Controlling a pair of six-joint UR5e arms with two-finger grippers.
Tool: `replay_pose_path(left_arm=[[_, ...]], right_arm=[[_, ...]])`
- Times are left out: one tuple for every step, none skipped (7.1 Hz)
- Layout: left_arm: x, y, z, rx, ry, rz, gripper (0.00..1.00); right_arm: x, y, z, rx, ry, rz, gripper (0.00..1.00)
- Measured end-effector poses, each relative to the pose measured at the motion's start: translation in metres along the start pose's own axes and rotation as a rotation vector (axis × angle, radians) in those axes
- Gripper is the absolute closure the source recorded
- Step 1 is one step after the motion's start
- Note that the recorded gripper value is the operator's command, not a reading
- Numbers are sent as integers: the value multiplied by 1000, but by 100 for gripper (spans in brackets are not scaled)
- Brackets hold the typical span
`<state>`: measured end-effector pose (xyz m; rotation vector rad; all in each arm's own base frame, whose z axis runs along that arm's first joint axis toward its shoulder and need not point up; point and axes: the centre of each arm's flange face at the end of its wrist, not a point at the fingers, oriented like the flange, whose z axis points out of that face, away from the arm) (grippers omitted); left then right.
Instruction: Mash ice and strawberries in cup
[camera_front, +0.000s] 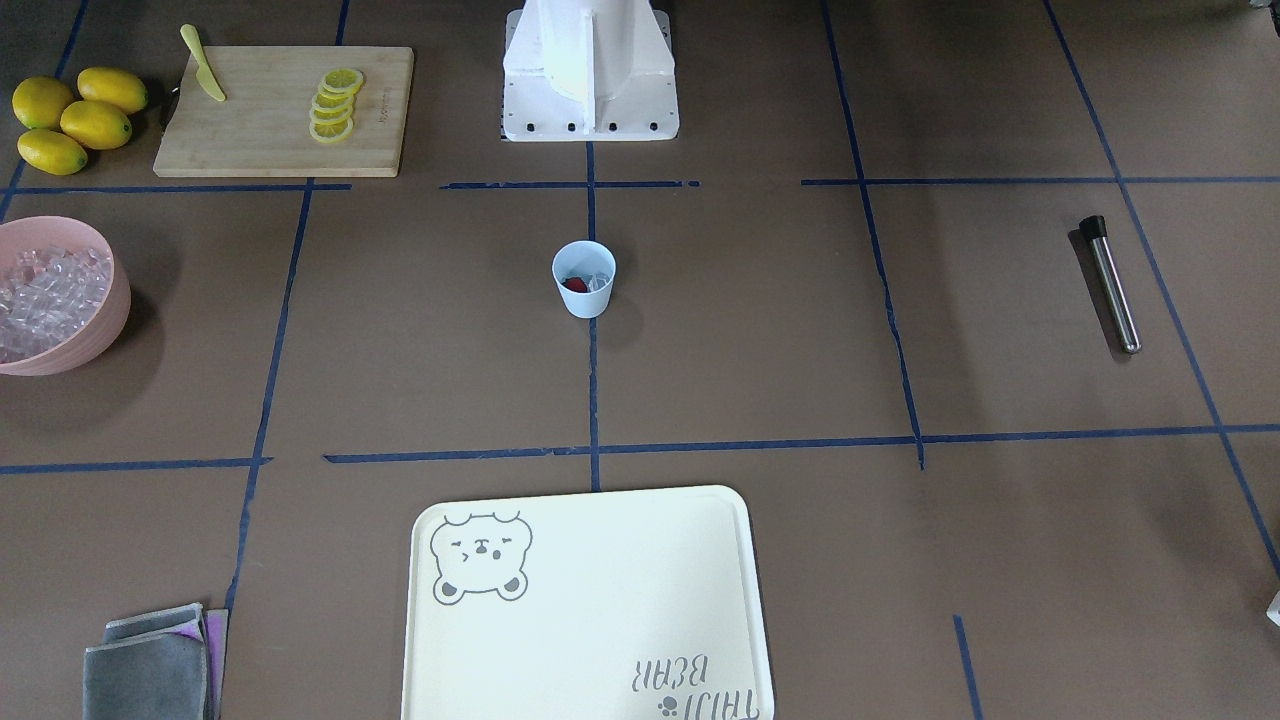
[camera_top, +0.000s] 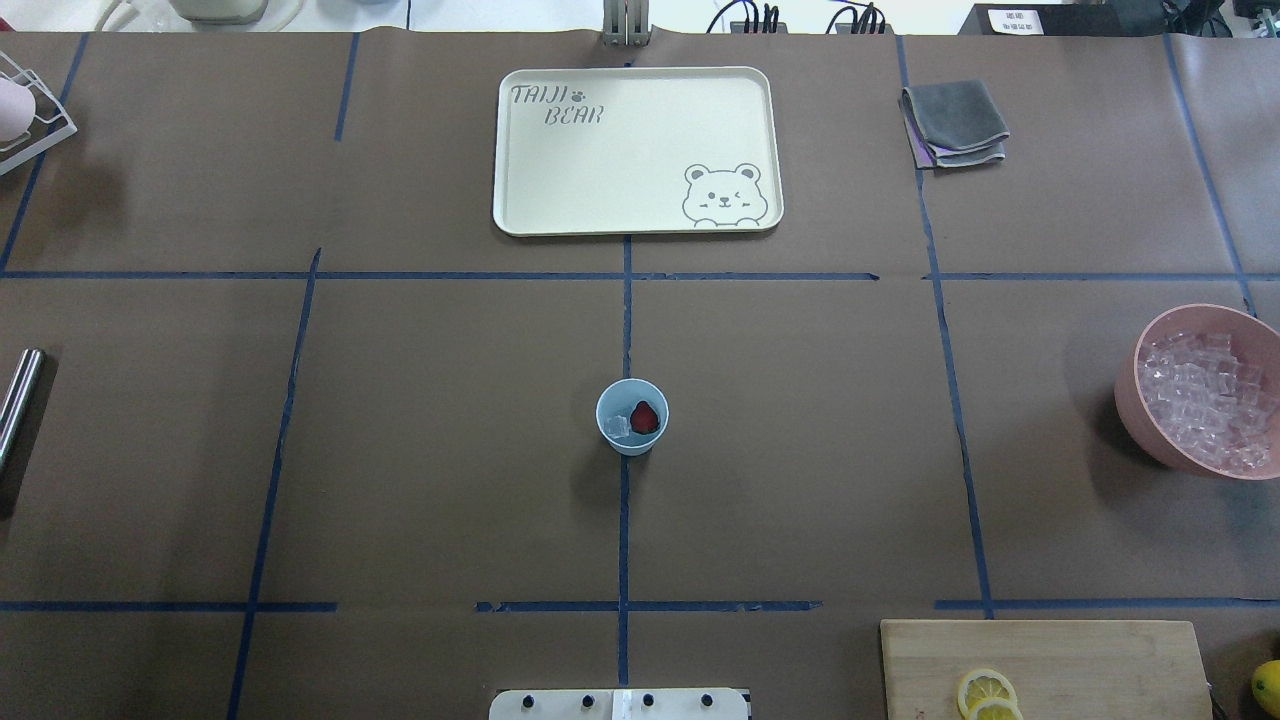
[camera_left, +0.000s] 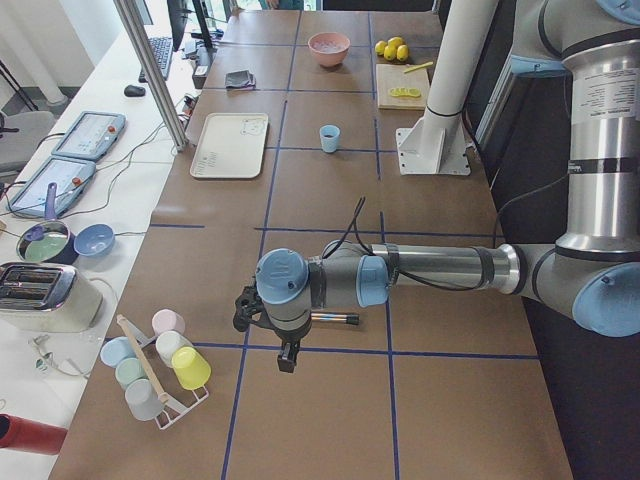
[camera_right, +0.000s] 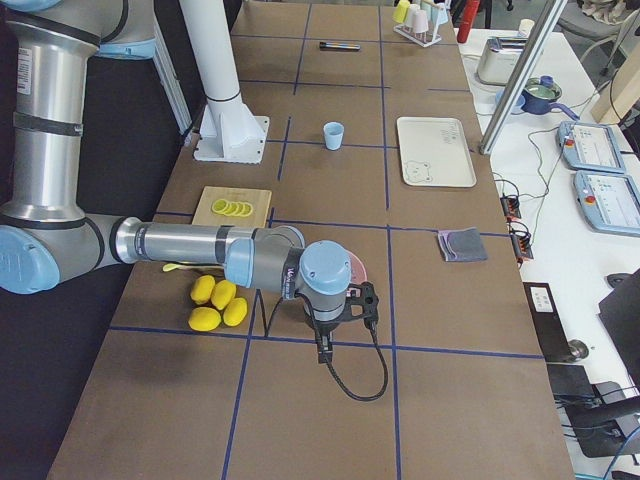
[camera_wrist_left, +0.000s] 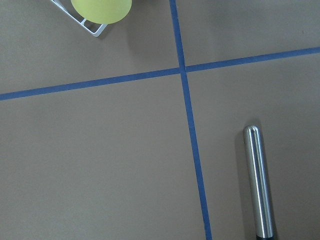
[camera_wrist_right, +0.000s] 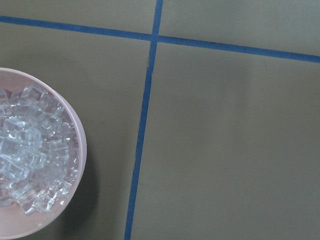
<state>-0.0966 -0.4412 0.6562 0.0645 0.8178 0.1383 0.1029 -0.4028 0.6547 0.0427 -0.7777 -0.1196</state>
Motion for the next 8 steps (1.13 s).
replay_pose_path(left_arm=[[-2, 5, 3, -5, 1, -5, 0], [-3, 9, 5, -10, 2, -10, 0], [-4, 10, 6, -12, 3, -13, 0], [-4, 11, 7, -13, 4, -14, 0], [-5, 12, 7, -14, 4, -15, 0], [-5, 12, 7, -15, 4, -16, 0], [-5, 12, 7, -14, 4, -16, 0], [-5, 12, 7, -15, 4, -16, 0]], right_arm=[[0, 0, 0, 0, 0, 0, 0], [0, 0, 0, 0, 0, 0, 0], [0, 0, 0, 0, 0, 0, 0], [0, 0, 0, 1, 0, 0, 0], [0, 0, 0, 1, 0, 0, 0], [-1, 0, -1, 2, 1, 0, 0], [-1, 0, -1, 3, 1, -1, 0], [-2, -1, -2, 3, 1, -2, 0]])
